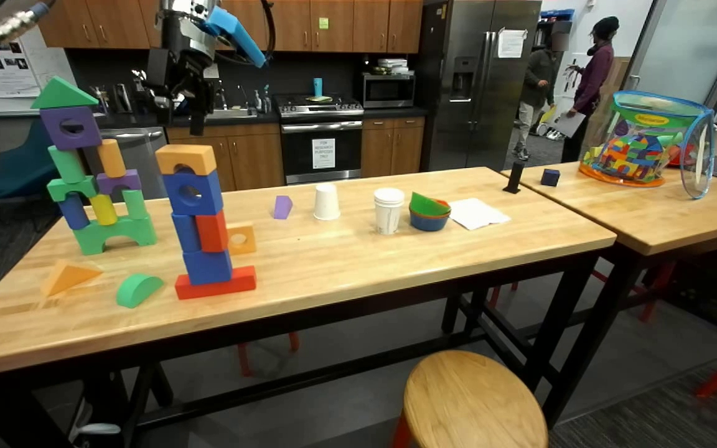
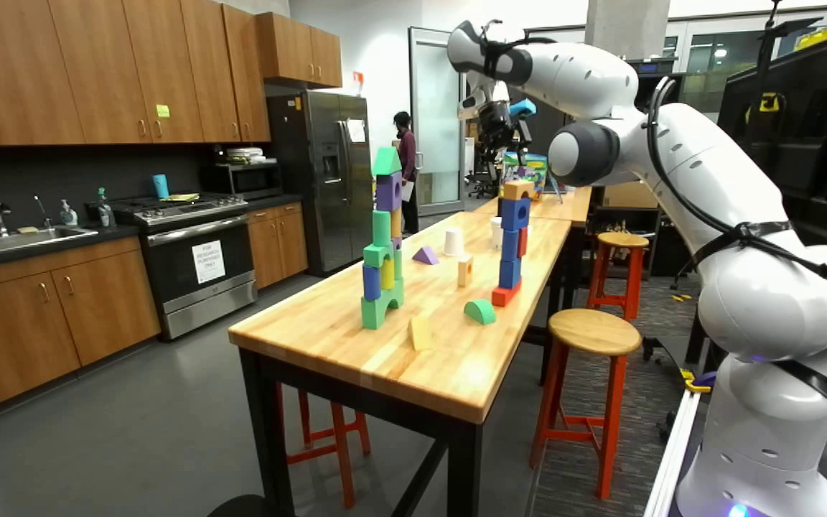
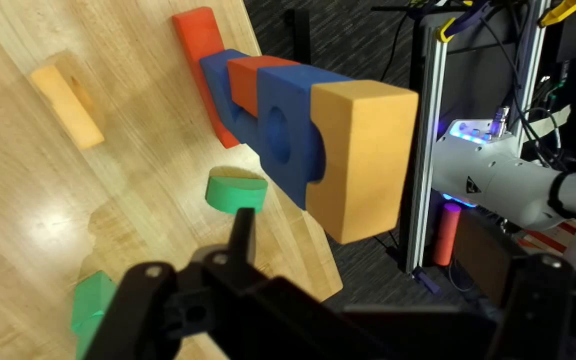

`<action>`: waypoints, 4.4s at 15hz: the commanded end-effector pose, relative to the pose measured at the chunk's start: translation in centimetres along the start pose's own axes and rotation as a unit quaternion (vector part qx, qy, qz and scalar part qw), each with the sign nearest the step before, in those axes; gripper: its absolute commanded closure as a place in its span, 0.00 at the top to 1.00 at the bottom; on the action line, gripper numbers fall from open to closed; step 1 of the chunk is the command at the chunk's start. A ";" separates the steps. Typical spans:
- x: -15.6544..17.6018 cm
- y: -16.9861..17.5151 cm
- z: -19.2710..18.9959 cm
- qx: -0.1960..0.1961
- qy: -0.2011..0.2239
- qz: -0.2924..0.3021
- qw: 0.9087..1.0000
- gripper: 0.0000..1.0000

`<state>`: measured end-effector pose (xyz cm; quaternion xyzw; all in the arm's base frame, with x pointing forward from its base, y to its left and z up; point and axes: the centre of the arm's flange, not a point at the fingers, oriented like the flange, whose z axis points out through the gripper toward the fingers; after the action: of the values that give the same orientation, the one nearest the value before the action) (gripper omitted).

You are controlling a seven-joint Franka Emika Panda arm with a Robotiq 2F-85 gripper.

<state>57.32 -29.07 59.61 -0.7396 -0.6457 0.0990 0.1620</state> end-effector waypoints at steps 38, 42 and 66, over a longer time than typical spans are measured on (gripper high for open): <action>-1.9 -10.2 -8.9 -0.146 0.370 0.414 0.819 1.00; -3.8 -8.7 -11.2 -0.135 0.373 0.403 0.825 1.00; -2.4 -11.8 -15.0 -0.282 0.169 0.525 0.785 1.00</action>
<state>51.37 -31.72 77.68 -0.9820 -0.1190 -0.1446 -0.0246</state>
